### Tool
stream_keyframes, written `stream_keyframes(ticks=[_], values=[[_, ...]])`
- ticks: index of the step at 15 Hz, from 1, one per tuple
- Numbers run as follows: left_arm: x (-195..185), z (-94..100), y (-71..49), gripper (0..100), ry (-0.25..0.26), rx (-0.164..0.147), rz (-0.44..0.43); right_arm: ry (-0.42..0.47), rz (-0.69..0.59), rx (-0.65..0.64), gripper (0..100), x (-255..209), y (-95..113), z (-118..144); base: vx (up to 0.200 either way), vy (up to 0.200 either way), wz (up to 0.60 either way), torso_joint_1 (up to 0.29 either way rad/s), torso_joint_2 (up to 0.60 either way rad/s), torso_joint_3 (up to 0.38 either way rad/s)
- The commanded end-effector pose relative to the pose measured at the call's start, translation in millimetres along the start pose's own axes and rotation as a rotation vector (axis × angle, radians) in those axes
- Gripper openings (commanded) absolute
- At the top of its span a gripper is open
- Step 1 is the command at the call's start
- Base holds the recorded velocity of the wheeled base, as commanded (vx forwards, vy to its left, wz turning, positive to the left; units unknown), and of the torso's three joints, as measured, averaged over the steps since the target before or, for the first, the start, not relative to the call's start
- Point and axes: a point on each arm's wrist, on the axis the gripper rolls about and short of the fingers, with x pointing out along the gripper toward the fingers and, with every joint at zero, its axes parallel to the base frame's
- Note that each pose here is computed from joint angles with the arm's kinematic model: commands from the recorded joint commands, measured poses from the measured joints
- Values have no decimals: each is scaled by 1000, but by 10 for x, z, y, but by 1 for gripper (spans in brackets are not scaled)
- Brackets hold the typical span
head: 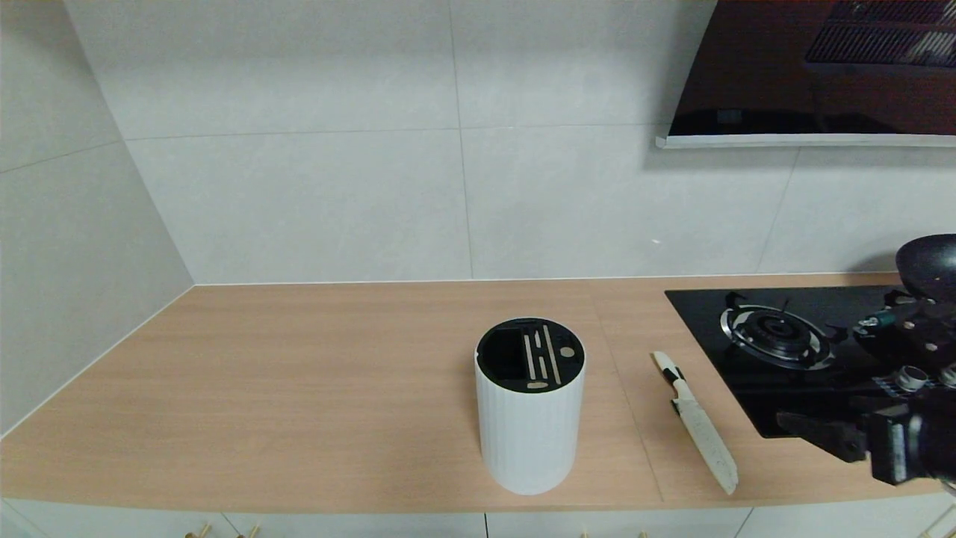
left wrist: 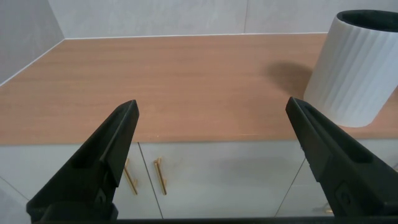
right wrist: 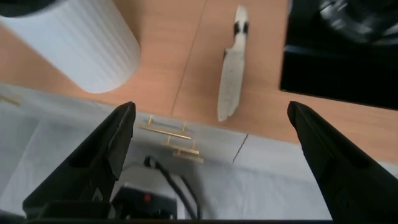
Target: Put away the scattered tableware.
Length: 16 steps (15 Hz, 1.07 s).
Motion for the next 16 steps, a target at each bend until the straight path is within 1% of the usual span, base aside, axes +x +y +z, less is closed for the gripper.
stream_keyframes(ticks=[1, 2, 6, 10, 12, 13, 14, 16], values=[[1, 1, 0, 100, 1, 0, 0, 142, -1, 7, 100, 809, -51, -110, 0, 0, 0, 0, 0, 0], [1, 1, 0, 100, 1, 0, 0, 155, -20, 5, 100, 1092, -80, -190, 0, 0, 0, 0, 0, 0], [1, 3, 0, 100, 0, 0, 0, 133, -56, 0, 100, 1632, -131, -369, 0, 0, 0, 0, 0, 0], [1, 1, 0, 100, 1, 0, 0, 151, -67, 3, 100, 1914, -161, -413, 0, 0, 0, 0, 0, 0], [1, 3, 0, 100, 0, 0, 1, 175, -81, 3, 100, 2044, -171, -480, 0, 0, 0, 0, 0, 0], [2, -3, 0, 100, 3, 0, 0, 193, -89, 3, 100, 2163, -185, -563, 0, 0, 0, 0, 0, 0], [2, -3, 0, 100, 3, 0, 0, 182, -90, 3, 100, 2267, -194, -608, 0, 0, 0, 0, 0, 0], [1, 3, 0, 100, 0, 0, 0, 134, -113, -3, 100, 2419, -209, -674, 0, 0, 0, 0, 0, 0]])
